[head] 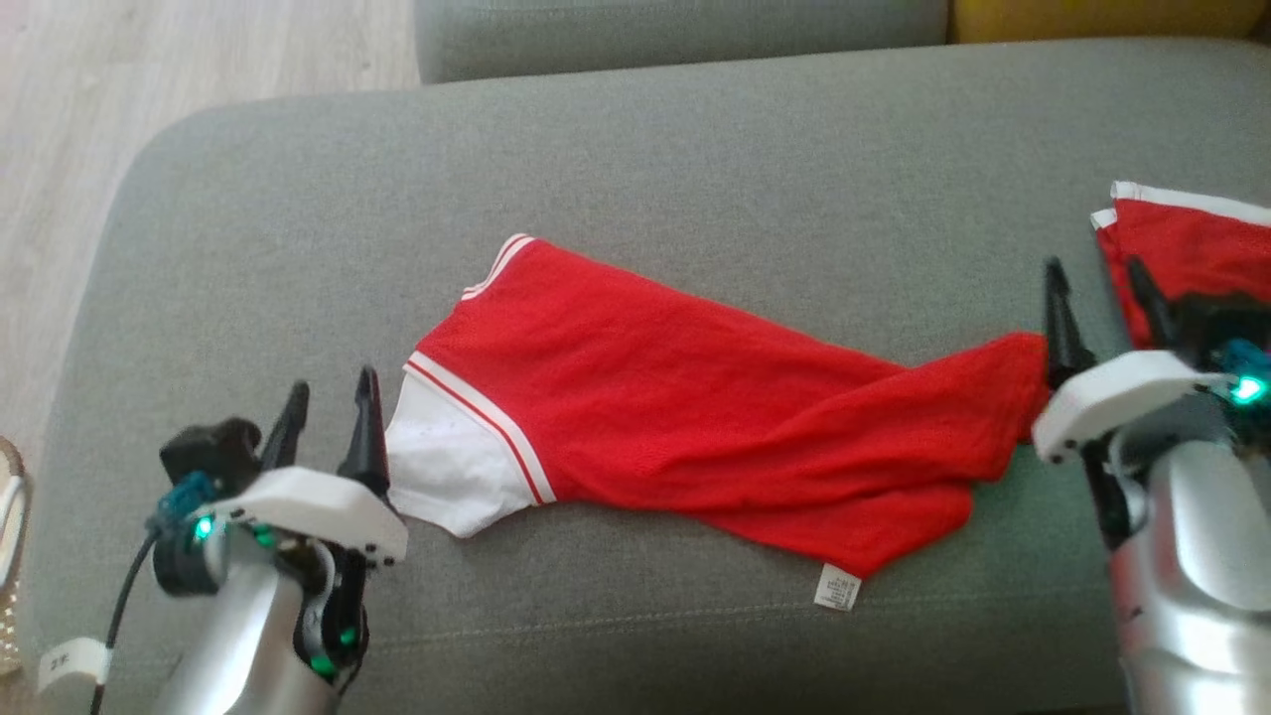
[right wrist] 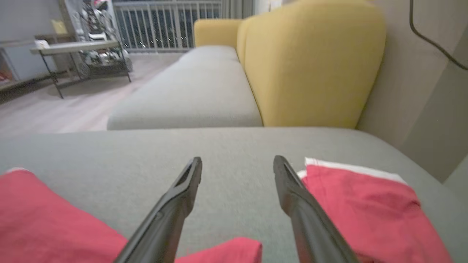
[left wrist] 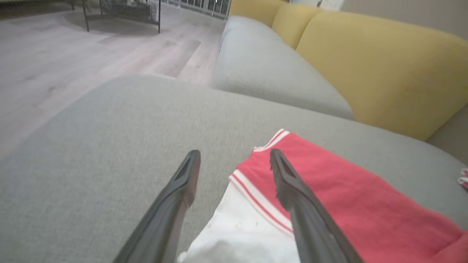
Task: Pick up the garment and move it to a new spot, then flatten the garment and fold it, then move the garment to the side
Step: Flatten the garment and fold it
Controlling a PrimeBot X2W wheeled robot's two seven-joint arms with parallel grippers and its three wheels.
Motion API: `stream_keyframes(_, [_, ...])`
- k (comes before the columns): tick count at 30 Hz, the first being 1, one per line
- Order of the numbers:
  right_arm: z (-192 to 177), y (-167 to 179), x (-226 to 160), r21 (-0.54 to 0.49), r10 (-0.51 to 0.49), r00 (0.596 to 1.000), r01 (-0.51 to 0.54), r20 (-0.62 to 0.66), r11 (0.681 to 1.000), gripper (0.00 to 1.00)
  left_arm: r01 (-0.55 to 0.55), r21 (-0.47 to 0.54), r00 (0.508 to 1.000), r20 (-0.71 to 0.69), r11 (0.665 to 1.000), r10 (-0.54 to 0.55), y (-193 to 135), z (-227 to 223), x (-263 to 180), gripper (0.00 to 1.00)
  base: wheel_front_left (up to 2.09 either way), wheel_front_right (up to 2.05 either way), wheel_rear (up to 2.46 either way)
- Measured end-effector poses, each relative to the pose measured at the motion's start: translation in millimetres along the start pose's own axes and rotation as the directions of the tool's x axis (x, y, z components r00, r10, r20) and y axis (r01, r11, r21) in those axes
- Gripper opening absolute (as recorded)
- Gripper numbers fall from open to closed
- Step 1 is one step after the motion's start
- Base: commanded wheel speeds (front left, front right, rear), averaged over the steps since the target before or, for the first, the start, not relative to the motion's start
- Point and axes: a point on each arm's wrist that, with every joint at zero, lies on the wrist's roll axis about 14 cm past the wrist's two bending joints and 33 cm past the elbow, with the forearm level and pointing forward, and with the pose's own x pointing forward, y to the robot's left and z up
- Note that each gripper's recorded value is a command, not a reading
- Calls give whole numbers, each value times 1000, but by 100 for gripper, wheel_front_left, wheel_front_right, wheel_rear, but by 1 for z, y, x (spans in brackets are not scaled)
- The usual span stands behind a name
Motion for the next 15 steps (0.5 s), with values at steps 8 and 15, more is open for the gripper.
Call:
stream_keyframes(8, [25, 51, -28, 2, 153, 979, -155, 134, 988, 100, -8, 21, 976, 217, 1000, 3, -7, 60, -16, 100, 0, 0, 0])
stream_keyframes(15, [9, 125, -54, -28, 373, 924, -372, 88, 928, 100, -66, -25, 985, 156, 997, 69, 6, 23, -52, 100, 0, 0, 0])
